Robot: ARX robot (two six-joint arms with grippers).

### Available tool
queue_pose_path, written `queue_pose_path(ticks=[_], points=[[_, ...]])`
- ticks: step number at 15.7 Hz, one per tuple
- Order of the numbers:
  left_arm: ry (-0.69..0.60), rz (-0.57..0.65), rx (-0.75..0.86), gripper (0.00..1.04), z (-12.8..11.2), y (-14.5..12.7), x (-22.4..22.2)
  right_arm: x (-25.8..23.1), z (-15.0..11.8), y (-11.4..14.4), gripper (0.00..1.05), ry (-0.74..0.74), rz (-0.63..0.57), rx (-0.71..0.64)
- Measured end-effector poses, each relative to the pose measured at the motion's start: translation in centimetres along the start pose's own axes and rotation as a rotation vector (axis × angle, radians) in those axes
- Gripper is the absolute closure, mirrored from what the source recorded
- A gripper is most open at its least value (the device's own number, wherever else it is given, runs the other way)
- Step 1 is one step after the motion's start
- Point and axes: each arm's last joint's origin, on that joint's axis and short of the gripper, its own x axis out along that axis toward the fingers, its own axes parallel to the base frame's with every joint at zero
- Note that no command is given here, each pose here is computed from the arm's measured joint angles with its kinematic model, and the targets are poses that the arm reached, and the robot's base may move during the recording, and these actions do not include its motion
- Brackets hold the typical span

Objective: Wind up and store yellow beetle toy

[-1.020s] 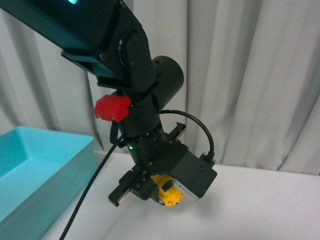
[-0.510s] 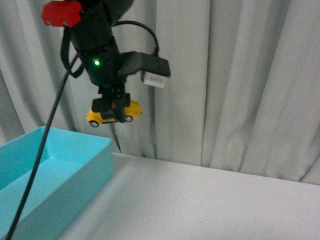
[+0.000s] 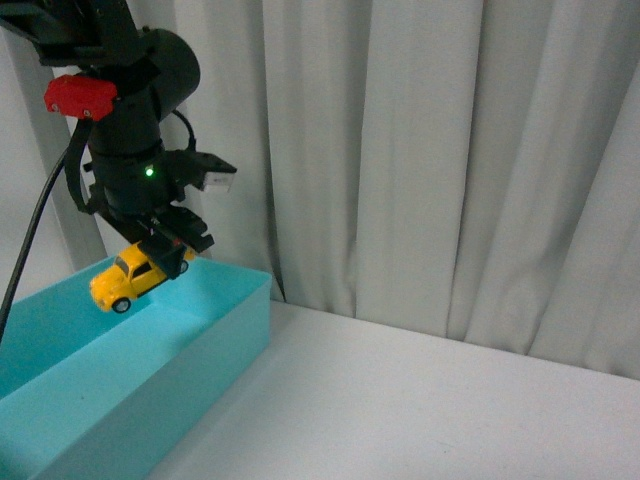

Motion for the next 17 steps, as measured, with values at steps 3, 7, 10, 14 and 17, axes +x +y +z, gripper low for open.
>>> queue_pose_path(ticks=[3,7,10,14,17], points=[[0.005,0.016,-0.089,0.59,-1.2,1.5,2.5,0.0,0.0,0.0,0.07,0.0,0.0,0.0],[0.034,0.032,-0.016,0.6,-1.8,0.8,6.2,0.0,0.0,0.0,0.07,0.0,0.0,0.0],[0.07,0.037,0.037,0.6,-2.2,0.3,8.2,0.0,0.0,0.0,0.07,0.0,0.0,0.0],[0.076,0.055,0.054,0.57,-2.2,0.2,9.6,0.0,0.0,0.0,0.07,0.0,0.0,0.0],[0.085,0.045,0.054,0.23,-2.3,0.1,9.7,0.0,0.0,0.0,0.07,0.0,0.0,0.0]])
